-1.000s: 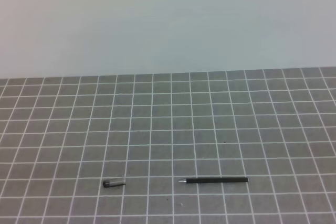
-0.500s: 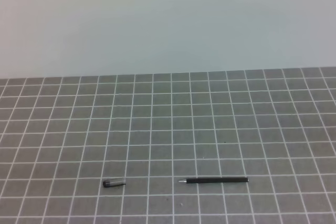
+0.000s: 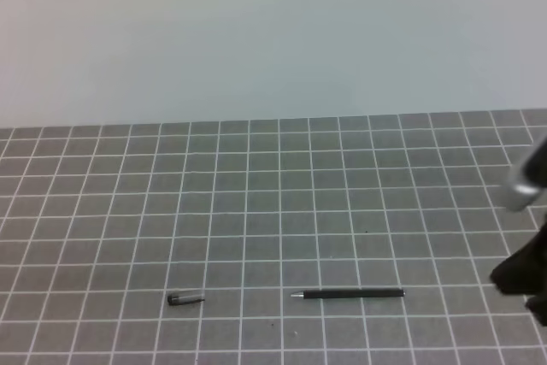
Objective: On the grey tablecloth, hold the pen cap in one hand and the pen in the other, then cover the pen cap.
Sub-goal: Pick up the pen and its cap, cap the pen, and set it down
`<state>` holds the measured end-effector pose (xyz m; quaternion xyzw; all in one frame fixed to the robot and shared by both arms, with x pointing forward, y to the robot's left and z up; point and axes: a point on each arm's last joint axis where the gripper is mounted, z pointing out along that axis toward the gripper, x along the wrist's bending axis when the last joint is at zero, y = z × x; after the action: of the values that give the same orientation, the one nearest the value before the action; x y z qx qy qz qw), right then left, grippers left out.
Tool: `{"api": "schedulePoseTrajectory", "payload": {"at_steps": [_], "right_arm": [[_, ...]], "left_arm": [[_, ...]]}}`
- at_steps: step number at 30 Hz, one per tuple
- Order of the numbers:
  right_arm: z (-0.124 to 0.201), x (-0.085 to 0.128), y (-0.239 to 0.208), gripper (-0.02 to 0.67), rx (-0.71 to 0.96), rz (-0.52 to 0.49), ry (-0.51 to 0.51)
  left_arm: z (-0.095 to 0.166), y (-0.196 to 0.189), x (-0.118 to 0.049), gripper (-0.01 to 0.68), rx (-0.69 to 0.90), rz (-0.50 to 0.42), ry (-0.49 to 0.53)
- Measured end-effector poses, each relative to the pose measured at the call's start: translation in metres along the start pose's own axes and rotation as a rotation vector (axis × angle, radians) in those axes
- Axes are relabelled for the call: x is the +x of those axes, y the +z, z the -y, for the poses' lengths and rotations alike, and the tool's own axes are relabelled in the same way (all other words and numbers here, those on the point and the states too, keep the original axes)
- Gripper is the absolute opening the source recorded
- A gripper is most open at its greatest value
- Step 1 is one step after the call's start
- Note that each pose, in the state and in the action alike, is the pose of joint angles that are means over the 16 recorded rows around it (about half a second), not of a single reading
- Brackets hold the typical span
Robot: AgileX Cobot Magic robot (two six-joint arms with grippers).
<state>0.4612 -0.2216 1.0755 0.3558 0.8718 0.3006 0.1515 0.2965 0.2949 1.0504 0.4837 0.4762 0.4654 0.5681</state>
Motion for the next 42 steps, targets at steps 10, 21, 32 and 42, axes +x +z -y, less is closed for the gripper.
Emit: {"api": "schedulePoseTrajectory", "payload": {"at_steps": [10, 21, 32, 42], "right_arm": [[-0.033, -0.002, 0.065, 0.002, 0.256, -0.216, -0.192], [-0.050, -0.002, 0.124, 0.132, 0.364, -0.269, -0.425], [-0.050, 0.004, 0.157, 0.398, 0.357, -0.287, -0.601], [-0.051, 0.011, 0.186, 0.431, 0.342, -0.250, -0.737]], "left_arm": [[0.008, 0.024, 0.000, 0.000, 0.206, -0.009, -0.031], [0.017, 0.040, -0.001, 0.000, 0.372, -0.013, -0.092], [0.022, 0.049, -0.007, 0.000, 0.525, 0.014, -0.186], [0.025, 0.054, -0.010, 0.000, 0.553, 0.037, -0.214]]}}
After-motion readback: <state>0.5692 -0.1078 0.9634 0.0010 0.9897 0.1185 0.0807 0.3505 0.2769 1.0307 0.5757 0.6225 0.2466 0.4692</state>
